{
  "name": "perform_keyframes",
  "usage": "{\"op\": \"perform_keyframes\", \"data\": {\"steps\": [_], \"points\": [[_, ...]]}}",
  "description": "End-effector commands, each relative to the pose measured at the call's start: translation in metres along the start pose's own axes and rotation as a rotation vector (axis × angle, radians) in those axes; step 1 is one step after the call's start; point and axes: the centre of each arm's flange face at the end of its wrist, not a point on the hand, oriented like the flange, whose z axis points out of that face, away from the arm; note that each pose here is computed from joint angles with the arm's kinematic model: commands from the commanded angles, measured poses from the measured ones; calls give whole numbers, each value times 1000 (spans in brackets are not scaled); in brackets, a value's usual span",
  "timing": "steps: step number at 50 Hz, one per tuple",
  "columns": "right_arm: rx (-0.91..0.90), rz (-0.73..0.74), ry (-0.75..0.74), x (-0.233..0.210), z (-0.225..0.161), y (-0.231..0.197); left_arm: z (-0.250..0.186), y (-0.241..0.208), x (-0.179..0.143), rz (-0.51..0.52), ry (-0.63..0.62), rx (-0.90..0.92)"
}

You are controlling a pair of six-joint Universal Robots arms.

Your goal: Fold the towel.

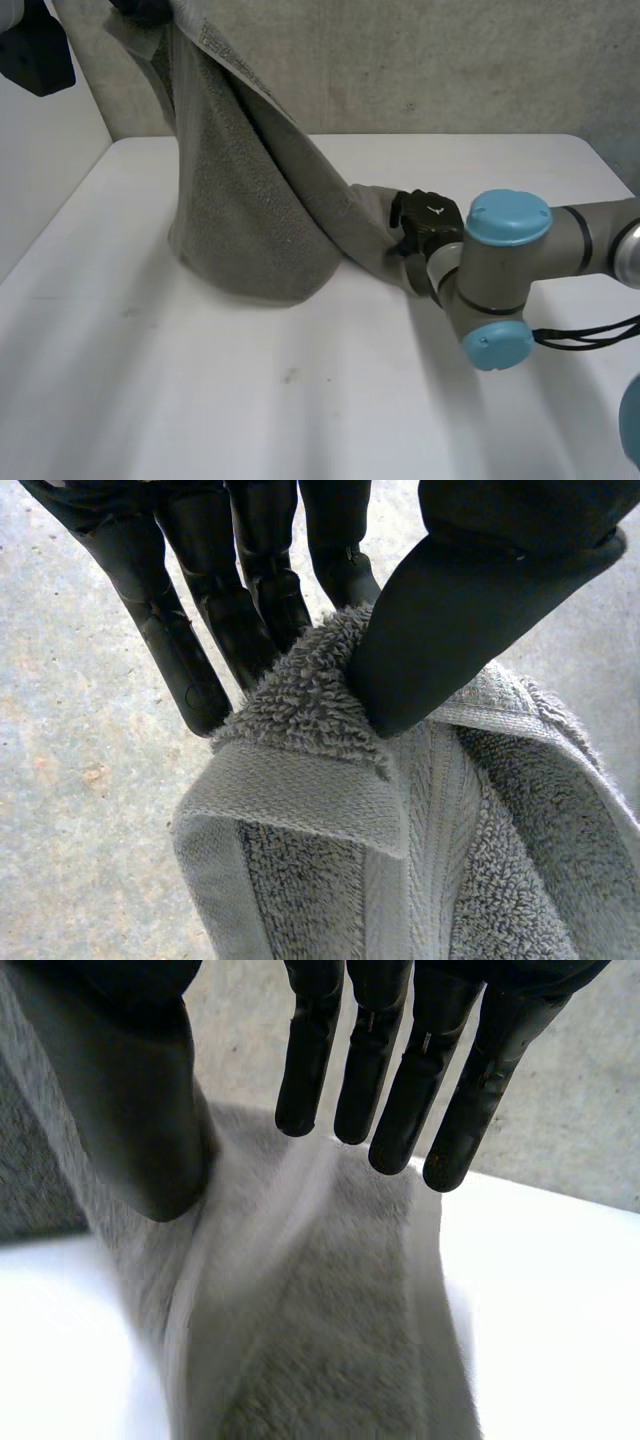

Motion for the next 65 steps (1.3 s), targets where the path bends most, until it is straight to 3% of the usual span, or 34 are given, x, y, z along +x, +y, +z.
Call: {"op": "perform_keyframes", "data": {"steps": [1,14,17,23,24,26,27,29,35,38,45,56,62,65], "points": [[-52,-17,-117,2,4,15,-1,-1,-1,-18,-2,2],[-44,-4,-120,4,3,7,0,9,-3,-32,-8,-45],[6,30,-99,14,1,-18,1,16,-6,-39,-16,-70],[286,8,36,75,-28,-143,4,40,-29,-50,-74,-159],[286,7,36,76,-28,-143,4,40,-29,-50,-74,-159],[396,-93,84,93,-52,-192,5,50,-37,-61,-92,-194],[397,-93,84,93,-52,-192,5,50,-37,-61,-92,-195],[428,-229,110,102,-76,-222,5,58,-40,-67,-99,-219],[437,-444,136,100,-113,-260,5,66,-46,-78,-113,-250],[352,-593,148,88,-140,-274,2,73,-45,-79,-112,-281],[177,-695,121,84,-149,-265,-4,92,-39,-6,-86,-375],[-271,-769,-35,89,-86,-159,6,165,-37,102,-12,-599],[-310,-828,2,94,-54,-139,29,182,-41,108,-2,-592],[-219,-856,82,101,-27,-148,51,179,-45,124,-5,-518]]}}
